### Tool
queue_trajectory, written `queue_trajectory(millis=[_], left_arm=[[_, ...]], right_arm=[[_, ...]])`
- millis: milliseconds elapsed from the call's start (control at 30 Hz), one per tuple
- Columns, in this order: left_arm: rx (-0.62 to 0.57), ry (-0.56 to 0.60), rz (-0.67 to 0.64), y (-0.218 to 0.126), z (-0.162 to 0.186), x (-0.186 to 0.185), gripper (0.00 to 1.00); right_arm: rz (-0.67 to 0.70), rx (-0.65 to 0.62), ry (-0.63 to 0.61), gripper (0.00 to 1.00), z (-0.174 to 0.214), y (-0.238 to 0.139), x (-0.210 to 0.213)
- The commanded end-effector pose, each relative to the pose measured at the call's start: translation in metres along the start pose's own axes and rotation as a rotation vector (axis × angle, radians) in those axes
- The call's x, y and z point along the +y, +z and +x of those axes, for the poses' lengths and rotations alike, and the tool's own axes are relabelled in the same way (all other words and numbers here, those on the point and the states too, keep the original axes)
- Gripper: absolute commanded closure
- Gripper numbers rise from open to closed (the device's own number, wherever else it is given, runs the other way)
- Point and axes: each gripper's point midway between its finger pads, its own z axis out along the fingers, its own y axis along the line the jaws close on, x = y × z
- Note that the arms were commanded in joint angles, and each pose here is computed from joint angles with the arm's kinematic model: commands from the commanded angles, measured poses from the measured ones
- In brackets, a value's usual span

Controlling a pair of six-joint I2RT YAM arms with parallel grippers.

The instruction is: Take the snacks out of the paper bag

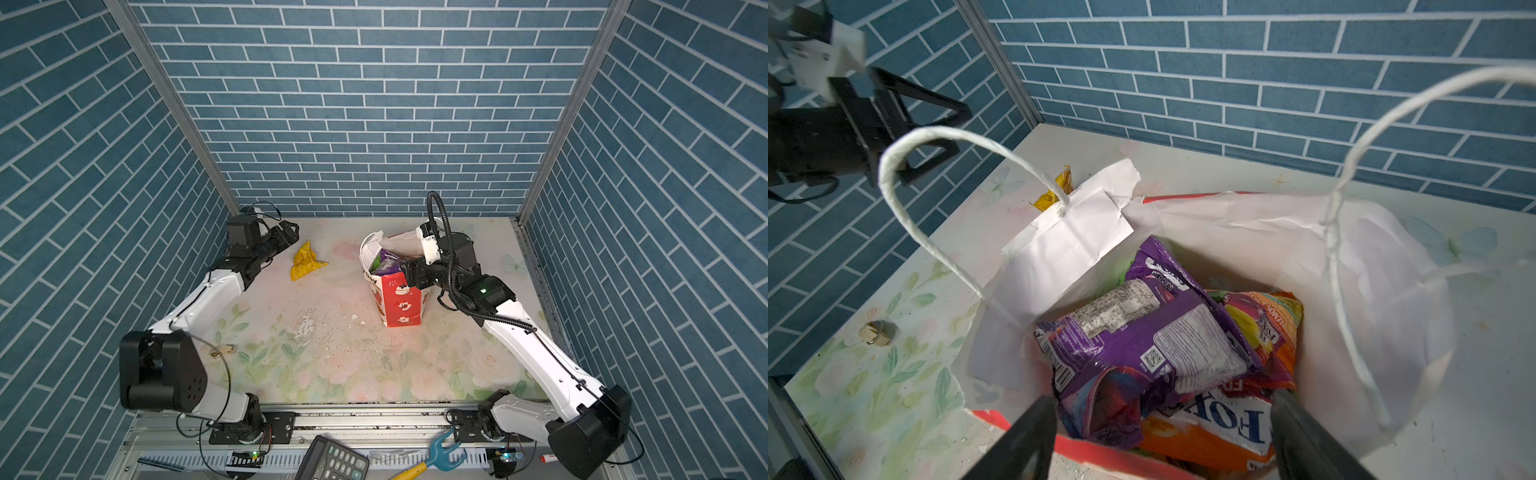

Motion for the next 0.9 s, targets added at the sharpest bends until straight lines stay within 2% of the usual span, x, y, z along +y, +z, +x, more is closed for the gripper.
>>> queue_trajectory(millis=[0,233,467,633,867], left_arm=[[0.012,0.088,-0.018,-0.024,0.021,-0.003,0.07],[-0.026,0.156,0.108,-0.095,0.028,-0.039,0.04],[-0.106,0.165,0.164,-0.159,0.022,-0.046,0.00],[-0.078,0.149,0.221,-0.166,0.033,-0.051,0.01],[-0.026,0.159,0.261,-0.149,0.046,-0.055,0.00]], right_arm=[[0.046,-0.015,0.037,0.19,0.002,-0.010,-0.007],[0.125,0.003,0.061,0.20,0.009,-0.012,-0.022],[0.175,-0.002,0.079,0.20,0.003,-0.025,-0.028],[0.174,-0.001,0.111,0.21,-0.009,-0.039,-0.025],[0.117,0.043,0.143,0.25,-0.022,-0.049,-0.010]])
